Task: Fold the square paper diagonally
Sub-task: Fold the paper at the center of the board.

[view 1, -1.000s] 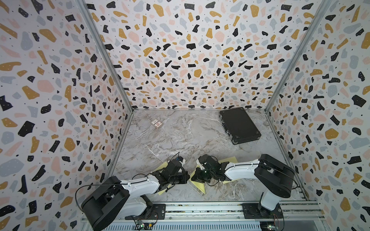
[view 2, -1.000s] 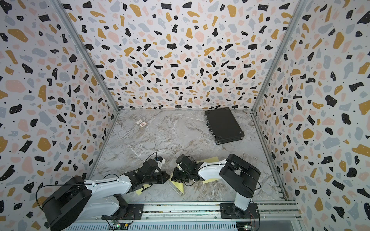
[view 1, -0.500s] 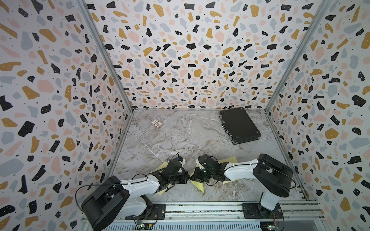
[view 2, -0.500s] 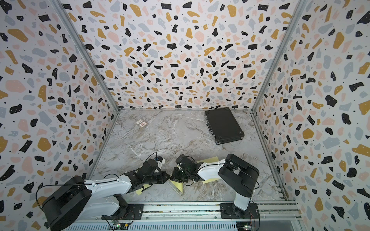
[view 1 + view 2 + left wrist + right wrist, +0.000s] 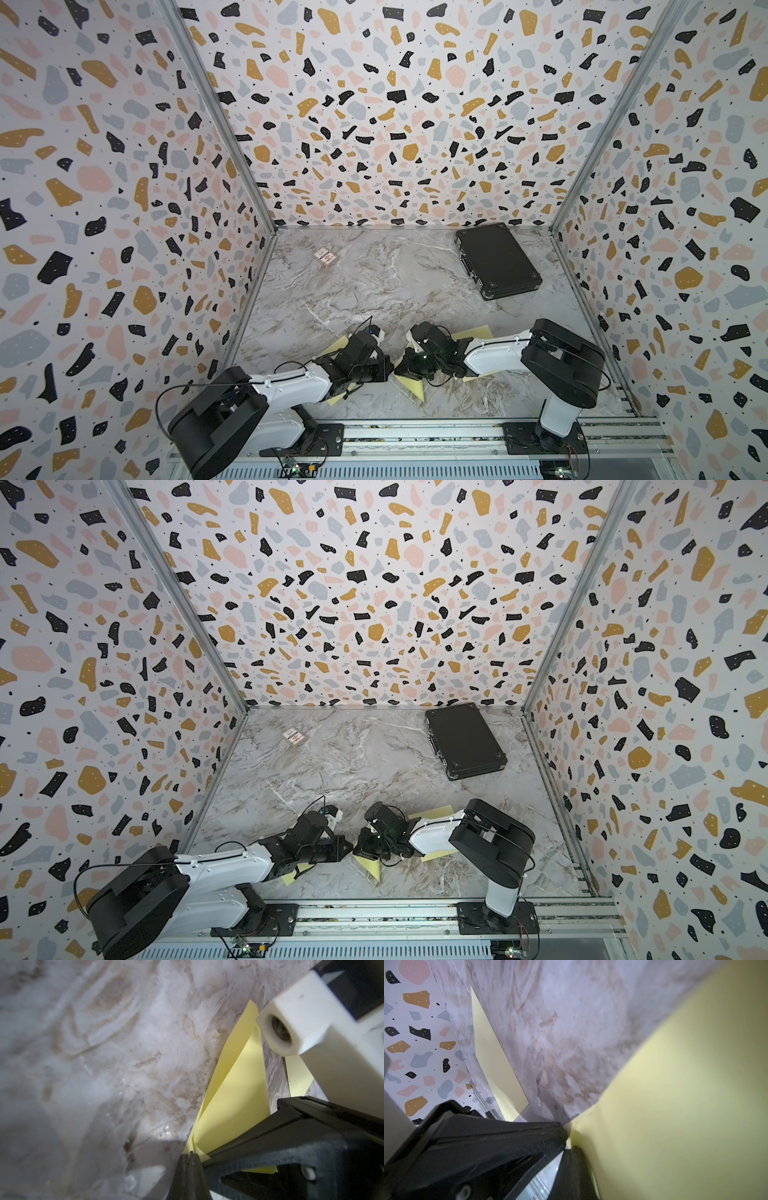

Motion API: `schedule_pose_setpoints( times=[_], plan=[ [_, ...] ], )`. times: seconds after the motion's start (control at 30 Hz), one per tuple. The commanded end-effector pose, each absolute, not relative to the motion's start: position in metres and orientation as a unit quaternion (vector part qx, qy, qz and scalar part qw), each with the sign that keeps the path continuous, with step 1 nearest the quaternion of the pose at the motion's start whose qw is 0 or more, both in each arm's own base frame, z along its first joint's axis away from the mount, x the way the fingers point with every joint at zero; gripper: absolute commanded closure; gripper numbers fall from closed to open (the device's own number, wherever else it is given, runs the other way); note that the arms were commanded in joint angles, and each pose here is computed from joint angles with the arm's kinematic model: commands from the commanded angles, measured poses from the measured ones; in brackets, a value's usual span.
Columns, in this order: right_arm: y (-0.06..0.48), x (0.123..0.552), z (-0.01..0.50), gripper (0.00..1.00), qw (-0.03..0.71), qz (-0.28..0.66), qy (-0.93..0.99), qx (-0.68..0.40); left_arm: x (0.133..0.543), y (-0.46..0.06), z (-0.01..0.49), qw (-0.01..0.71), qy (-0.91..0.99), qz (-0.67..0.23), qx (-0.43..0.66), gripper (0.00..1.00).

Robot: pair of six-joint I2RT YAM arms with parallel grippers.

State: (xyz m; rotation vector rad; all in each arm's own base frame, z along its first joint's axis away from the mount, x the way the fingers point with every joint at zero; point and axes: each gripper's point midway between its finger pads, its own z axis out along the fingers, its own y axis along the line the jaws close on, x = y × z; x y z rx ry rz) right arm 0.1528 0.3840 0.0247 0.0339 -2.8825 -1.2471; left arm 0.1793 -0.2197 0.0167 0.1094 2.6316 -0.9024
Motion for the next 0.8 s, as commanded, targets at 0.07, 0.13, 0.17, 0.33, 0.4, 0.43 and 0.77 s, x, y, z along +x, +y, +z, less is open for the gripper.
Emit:
schedule_pose_setpoints(
  times=[0.07, 0.13, 0.17, 0.33, 0.4, 0.43, 0.77],
  plan=[
    [0.368, 0.148, 0.007, 0.91, 0.002, -0.364, -0.931, 0.003, 0.156, -0.183, -0.017, 0.136, 0.962, -0.238, 0.019, 1.0],
    [0.367, 0.146, 0.005, 0.85, 0.004, -0.363, -0.932, 0.003, 0.157, -0.183, -0.016, 0.137, 0.961, -0.239, 0.018, 1.0],
    [0.366, 0.146, 0.003, 0.83, 0.005, -0.362, -0.932, 0.004, 0.157, -0.183, -0.016, 0.137, 0.961, -0.238, 0.016, 1.0],
    [0.363, 0.144, 0.0, 0.74, 0.005, -0.361, -0.933, 0.003, 0.16, -0.181, -0.012, 0.147, 0.96, -0.238, 0.001, 1.0],
    [0.362, 0.144, -0.001, 0.73, 0.005, -0.36, -0.933, 0.002, 0.163, -0.178, -0.008, 0.155, 0.96, -0.235, -0.011, 1.0],
    [0.361, 0.144, -0.002, 0.73, 0.005, -0.359, -0.933, 0.002, 0.164, -0.177, -0.006, 0.16, 0.958, -0.235, -0.019, 1.0],
    [0.357, 0.145, -0.005, 0.9, 0.001, -0.346, -0.938, -0.007, 0.167, -0.207, 0.027, 0.17, 0.926, -0.337, -0.022, 1.0]
  ],
)
